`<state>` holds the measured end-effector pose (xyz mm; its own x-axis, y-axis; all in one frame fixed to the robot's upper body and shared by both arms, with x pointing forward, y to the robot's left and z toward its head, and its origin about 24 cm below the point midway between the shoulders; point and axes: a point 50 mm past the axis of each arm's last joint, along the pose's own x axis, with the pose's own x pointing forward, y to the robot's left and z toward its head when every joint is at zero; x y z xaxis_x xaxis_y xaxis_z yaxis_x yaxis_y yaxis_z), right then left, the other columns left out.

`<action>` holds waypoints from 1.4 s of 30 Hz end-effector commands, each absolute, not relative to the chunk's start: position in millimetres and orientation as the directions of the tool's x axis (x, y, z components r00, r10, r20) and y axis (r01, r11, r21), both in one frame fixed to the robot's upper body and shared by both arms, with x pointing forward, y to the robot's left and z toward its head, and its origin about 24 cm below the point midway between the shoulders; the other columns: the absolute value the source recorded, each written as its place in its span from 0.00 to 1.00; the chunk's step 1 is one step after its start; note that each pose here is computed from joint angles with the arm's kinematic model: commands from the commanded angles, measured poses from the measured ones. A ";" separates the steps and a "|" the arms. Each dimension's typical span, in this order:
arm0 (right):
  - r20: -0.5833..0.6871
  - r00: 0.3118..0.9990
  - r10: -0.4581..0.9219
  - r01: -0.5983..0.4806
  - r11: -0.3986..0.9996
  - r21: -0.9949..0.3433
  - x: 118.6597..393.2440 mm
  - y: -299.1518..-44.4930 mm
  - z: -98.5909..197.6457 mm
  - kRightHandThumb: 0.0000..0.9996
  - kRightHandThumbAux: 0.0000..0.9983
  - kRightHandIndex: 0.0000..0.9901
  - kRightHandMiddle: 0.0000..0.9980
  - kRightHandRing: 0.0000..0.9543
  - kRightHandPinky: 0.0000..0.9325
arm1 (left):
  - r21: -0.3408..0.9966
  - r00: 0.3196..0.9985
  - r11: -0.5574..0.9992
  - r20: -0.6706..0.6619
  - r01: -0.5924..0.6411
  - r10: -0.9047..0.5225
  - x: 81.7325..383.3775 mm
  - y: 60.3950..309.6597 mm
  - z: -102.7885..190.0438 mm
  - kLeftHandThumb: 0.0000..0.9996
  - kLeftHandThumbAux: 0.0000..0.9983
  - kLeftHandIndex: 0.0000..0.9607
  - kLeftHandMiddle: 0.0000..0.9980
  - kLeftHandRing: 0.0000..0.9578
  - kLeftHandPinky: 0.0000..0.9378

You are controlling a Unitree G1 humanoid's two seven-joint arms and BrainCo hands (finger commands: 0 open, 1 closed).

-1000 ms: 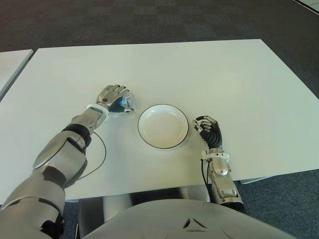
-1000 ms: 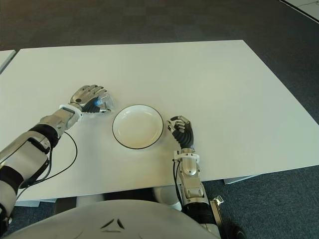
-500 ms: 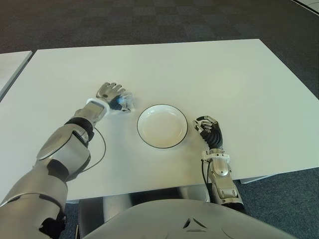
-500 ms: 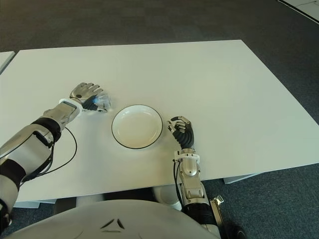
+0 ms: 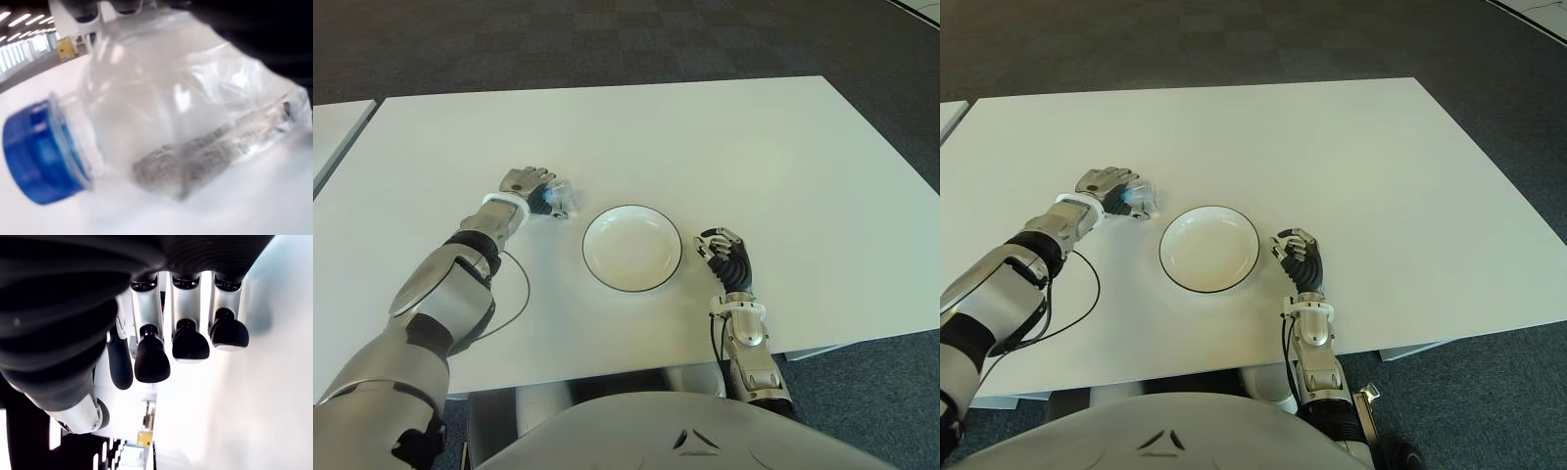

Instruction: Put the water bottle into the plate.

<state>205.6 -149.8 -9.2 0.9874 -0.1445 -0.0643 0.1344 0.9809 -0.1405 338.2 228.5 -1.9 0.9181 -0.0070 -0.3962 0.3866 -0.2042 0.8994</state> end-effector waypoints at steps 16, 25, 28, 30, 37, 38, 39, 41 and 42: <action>-0.076 0.985 -0.156 0.145 0.980 -0.132 205.0 -153.3 -11.9 0.71 0.73 0.44 0.83 0.88 0.91 | 0.916 0.919 -0.072 -0.392 0.394 0.044 299.8 242.7 -39.2 0.84 0.67 0.41 0.55 0.74 0.80; -0.075 0.985 -0.154 0.142 0.980 -0.141 205.7 -154.1 -11.9 0.71 0.73 0.44 0.84 0.89 0.91 | 0.943 0.942 0.048 -0.332 0.329 0.055 305.3 241.3 -32.1 0.85 0.67 0.43 0.57 0.85 0.91; -0.072 0.985 -0.154 0.143 0.979 -0.144 206.0 -154.2 -11.6 0.71 0.73 0.44 0.84 0.89 0.91 | 0.945 0.948 0.132 -0.311 0.301 0.072 306.4 240.5 -30.6 0.85 0.67 0.43 0.57 0.86 0.91; -0.073 0.985 -0.156 0.144 0.979 -0.147 206.0 -154.2 -11.5 0.71 0.73 0.44 0.83 0.88 0.91 | 0.940 0.949 0.187 -0.303 0.284 0.085 307.0 240.4 -29.8 0.85 0.67 0.44 0.57 0.87 0.91; -0.080 0.984 -0.160 0.147 0.977 -0.152 206.8 -154.3 -11.7 0.71 0.73 0.44 0.83 0.89 0.91 | 0.917 0.946 0.306 -0.302 0.255 0.115 311.5 241.6 -24.9 0.75 0.70 0.45 0.77 0.89 0.90; -0.080 0.984 -0.161 0.147 0.977 -0.153 206.8 -154.2 -11.6 0.71 0.73 0.44 0.83 0.89 0.91 | 0.913 0.947 0.322 -0.300 0.249 0.118 312.7 241.8 -23.5 0.74 0.70 0.46 0.81 0.89 0.90; -0.081 0.984 -0.161 0.147 0.977 -0.153 206.9 -154.2 -11.6 0.71 0.73 0.44 0.84 0.89 0.91 | 0.911 0.947 0.333 -0.298 0.245 0.120 313.5 241.9 -22.5 0.73 0.70 0.46 0.82 0.89 0.90; -0.081 0.984 -0.161 0.148 0.977 -0.155 207.1 -154.2 -11.5 0.71 0.73 0.44 0.84 0.89 0.91 | 0.907 0.947 0.349 -0.295 0.237 0.123 314.9 242.0 -20.9 0.72 0.71 0.46 0.85 0.89 0.89; -0.081 0.984 -0.161 0.148 0.977 -0.155 207.1 -154.1 -11.5 0.71 0.73 0.44 0.84 0.89 0.91 | 0.905 0.948 0.358 -0.291 0.231 0.124 315.4 241.9 -20.1 0.72 0.71 0.46 0.85 0.89 0.89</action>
<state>206.1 -153.7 -9.6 0.9857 -0.1562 -0.0636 0.1455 0.9782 -0.1479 326.1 243.3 -4.5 0.9707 0.1163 -0.2104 0.1648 0.3153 0.9346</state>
